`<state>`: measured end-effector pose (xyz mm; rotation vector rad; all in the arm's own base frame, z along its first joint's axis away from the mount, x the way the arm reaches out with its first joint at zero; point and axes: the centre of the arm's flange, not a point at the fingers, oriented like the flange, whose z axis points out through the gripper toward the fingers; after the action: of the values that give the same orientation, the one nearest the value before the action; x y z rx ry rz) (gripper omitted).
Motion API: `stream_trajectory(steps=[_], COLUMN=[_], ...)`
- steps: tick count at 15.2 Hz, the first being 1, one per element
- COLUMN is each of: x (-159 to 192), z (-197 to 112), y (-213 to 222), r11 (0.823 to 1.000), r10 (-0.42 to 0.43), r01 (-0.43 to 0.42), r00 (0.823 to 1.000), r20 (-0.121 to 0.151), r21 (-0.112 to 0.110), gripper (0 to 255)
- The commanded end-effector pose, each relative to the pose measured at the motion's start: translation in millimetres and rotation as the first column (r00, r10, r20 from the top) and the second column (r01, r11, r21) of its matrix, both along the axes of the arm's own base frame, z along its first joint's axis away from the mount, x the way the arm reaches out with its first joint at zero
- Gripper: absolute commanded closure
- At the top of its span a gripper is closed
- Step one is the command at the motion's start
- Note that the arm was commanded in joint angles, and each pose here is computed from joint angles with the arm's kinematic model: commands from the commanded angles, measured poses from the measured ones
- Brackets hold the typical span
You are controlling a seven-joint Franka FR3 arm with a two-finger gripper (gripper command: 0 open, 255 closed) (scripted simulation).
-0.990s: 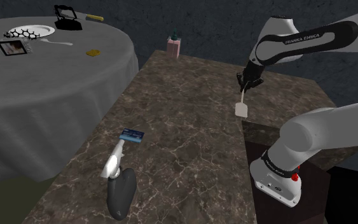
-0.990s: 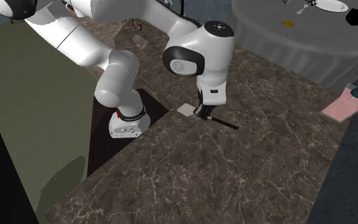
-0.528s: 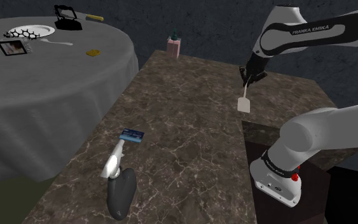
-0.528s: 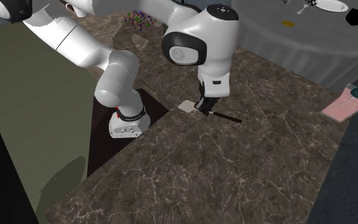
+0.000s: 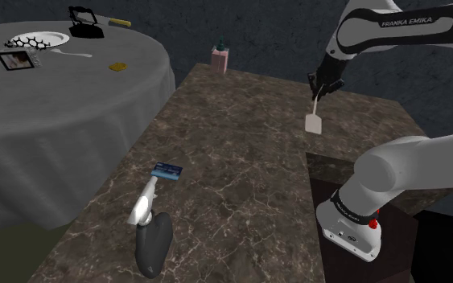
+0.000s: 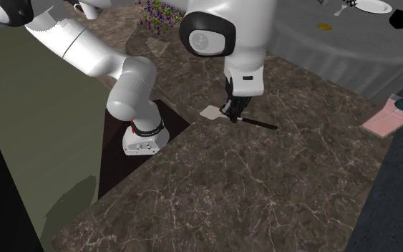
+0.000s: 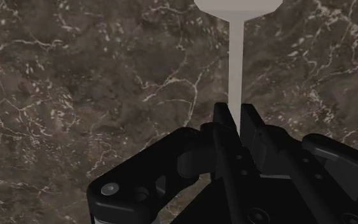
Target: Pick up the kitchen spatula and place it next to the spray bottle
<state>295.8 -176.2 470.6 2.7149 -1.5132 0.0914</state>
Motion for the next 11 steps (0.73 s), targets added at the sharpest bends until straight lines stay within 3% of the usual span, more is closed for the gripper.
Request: stream_trajectory(steps=[1, 11], x=[-0.1, -0.1], z=[10.5, 63.3], y=[1.3, 1.3], r11=[1.0, 1.0], r10=[0.0, 0.0], r01=[0.0, 0.0], r00=[1.0, 1.0], r20=[0.0, 0.0], r21=[0.0, 0.0], gripper=[255, 255])
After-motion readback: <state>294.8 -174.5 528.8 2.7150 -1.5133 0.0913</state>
